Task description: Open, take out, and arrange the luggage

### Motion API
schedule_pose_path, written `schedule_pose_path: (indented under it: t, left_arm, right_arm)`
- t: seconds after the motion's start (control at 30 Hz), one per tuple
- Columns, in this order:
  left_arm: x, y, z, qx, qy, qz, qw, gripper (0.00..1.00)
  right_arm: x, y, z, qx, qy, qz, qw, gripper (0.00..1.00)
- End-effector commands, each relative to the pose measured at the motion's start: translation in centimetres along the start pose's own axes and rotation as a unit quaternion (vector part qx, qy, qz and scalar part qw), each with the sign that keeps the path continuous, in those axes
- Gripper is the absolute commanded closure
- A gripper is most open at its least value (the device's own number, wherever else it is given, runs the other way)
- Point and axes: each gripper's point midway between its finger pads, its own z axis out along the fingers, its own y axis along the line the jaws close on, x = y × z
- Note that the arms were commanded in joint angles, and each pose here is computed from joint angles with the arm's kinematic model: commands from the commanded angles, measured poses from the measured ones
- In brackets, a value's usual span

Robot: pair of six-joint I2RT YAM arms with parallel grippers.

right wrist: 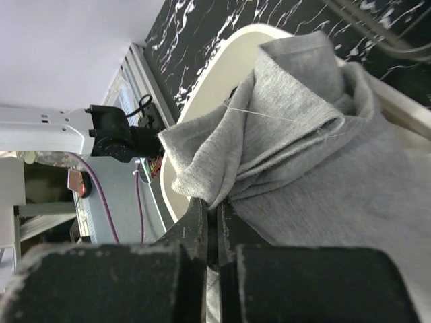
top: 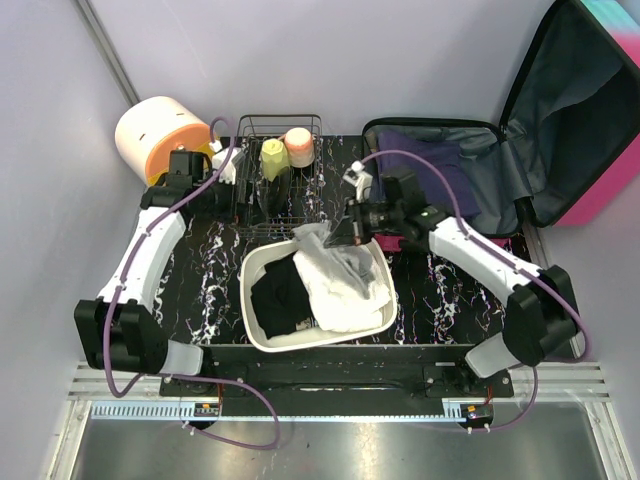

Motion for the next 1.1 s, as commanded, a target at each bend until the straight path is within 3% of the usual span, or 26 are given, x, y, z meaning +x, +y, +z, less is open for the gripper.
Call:
schedule_pose_path:
  t: [0.0,0.3,0.5,0.63,0.77,0.93,1.0,1.03,1.07]
  left_arm:
    - [-0.3,0.2,-1.9,-0.03,-0.039,0.003,0.999,0.01]
    - [1.1,1.1,-3.5,-0.059,-0.057,-0.024,0.996,0.01]
    - [1.8,1.7,-4.3,-0.08,-0.061,-0.028,0.995,0.01]
    - [2.6,1.7,-4.3,-0.081,-0.057,-0.033,0.995,0.01]
    - [3.5,1.7,-4.3,-0.083,-0.054,-0.034,0.995,0.01]
    - [3.2,1.7,-4.4,-0.085,-0.058,-0.032,0.994,0.01]
    - [2.8,1.7,-4.5,-0.083,-0.057,-0.028,0.994,0.01]
    - [2.7,1.7,-4.4,-0.082,-0.055,-0.027,0.995,0.01]
    - [2.2,1.6,-4.6,-0.077,-0.056,-0.024,0.995,0.01]
  right_arm:
    - [0.2,3.6,3.3,-0.03,-0.002,-0.044,0.999,1.0]
    - [0.7,6.7,9.3,-0.056,0.029,-0.071,0.996,1.0]
    - [6.4,7.8,12.4,-0.072,0.112,-0.113,0.985,1.0]
    - [11.4,4.8,14.3,-0.055,0.196,-0.105,0.973,1.0]
    - [13.4,2.7,15.1,-0.055,0.224,-0.134,0.964,1.0]
    - [15.2,2.1,14.0,-0.095,0.248,-0.237,0.934,1.0]
    - [15.5,1.8,13.5,-0.107,0.258,-0.276,0.92,0.89]
    - [15.8,2.1,12.7,-0.109,0.27,-0.278,0.916,0.65]
    - [15.0,2.7,12.3,-0.113,0.264,-0.29,0.913,0.52]
